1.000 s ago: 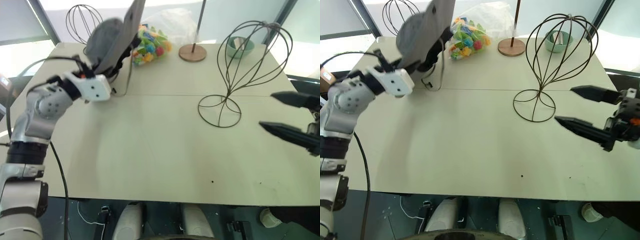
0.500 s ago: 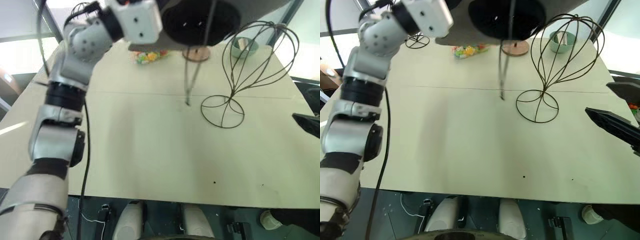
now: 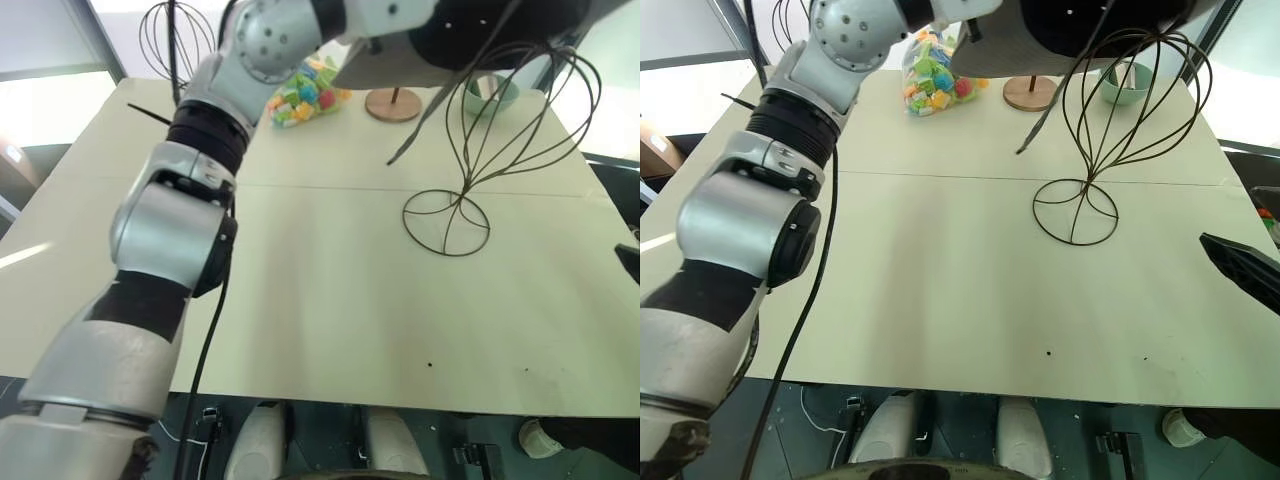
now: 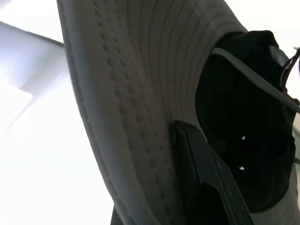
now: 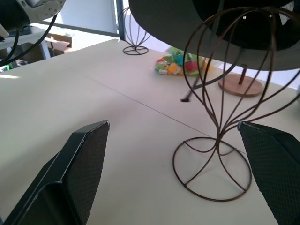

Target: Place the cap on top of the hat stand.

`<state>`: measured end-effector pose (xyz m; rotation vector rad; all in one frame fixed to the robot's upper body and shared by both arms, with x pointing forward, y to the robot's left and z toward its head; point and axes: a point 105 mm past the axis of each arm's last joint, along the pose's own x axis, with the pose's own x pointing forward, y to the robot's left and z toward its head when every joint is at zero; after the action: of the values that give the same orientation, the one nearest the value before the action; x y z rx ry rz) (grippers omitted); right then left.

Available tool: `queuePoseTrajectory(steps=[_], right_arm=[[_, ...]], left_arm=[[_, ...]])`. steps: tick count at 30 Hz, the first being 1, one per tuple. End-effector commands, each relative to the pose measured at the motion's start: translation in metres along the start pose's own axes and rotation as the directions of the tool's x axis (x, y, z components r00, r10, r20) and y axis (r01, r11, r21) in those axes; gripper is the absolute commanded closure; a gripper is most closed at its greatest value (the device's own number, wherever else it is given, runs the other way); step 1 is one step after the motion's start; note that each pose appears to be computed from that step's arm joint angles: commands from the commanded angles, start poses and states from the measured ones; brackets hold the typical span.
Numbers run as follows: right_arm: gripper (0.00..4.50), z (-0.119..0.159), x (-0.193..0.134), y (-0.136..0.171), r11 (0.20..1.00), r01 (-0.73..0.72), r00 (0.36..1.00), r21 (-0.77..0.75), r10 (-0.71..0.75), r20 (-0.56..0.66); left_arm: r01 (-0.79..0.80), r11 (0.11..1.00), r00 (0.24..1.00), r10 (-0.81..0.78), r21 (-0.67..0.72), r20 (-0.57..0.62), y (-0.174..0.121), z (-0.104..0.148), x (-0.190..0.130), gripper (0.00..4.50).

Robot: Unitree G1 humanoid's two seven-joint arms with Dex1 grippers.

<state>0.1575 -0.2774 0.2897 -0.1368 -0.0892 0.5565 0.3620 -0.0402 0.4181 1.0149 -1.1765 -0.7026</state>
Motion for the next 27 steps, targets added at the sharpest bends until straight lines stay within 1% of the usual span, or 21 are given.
queuePoseTrajectory(steps=[1, 2, 7, 11, 14, 16, 21, 24, 27], right_arm=[[0.00, 0.010, -0.011, 0.003, 0.998, 0.042, 0.998, -0.044, -0.040, 0.046], [0.00, 0.010, -0.011, 0.003, 0.998, 0.046, 0.998, -0.042, -0.044, 0.046], [0.00, 0.001, -0.022, 0.000, 0.995, 0.099, 0.995, -0.020, -0.099, 0.019], [0.00, -0.006, -0.032, -0.008, 0.988, 0.155, 0.988, -0.004, -0.155, -0.002], [0.00, -0.008, -0.034, -0.012, 0.984, 0.178, 0.984, -0.002, -0.178, -0.009], [0.00, -0.010, -0.034, -0.014, 0.983, 0.184, 0.983, -0.001, -0.184, -0.012], [0.00, -0.016, -0.040, -0.017, 0.978, 0.210, 0.977, 0.012, -0.210, -0.032], [0.00, -0.020, -0.048, -0.020, 0.970, 0.243, 0.969, 0.020, -0.242, -0.041], [0.00, -0.023, -0.054, -0.021, 0.964, 0.265, 0.963, 0.026, -0.264, -0.048]], left_arm=[[-0.084, 0.996, 0.983, 0.076, 0.039, 0.168, 0.013, 0.032, 0.001, 4.49], [-0.084, 0.996, 0.981, 0.077, 0.034, 0.177, 0.011, 0.033, 0.000, 4.49], [-0.075, 0.989, 0.951, 0.034, 0.125, 0.309, -0.015, 0.046, -0.025, 4.49], [-0.050, 0.969, 0.932, -0.041, 0.241, 0.360, -0.039, 0.050, -0.042, 4.49], [-0.033, 0.940, 0.916, -0.108, 0.341, 0.386, -0.055, 0.051, -0.051, 4.49], [-0.015, 0.915, 0.909, -0.156, 0.404, 0.387, -0.067, 0.050, -0.051, 4.49], [-0.035, 0.851, 0.887, -0.214, 0.523, 0.408, -0.085, 0.048, -0.045, 4.49], [-0.011, 0.819, 0.876, -0.269, 0.573, 0.401, -0.099, 0.042, -0.044, 4.49], [-0.003, 0.802, 0.868, -0.295, 0.598, 0.399, -0.106, 0.038, -0.044, 4.49]])
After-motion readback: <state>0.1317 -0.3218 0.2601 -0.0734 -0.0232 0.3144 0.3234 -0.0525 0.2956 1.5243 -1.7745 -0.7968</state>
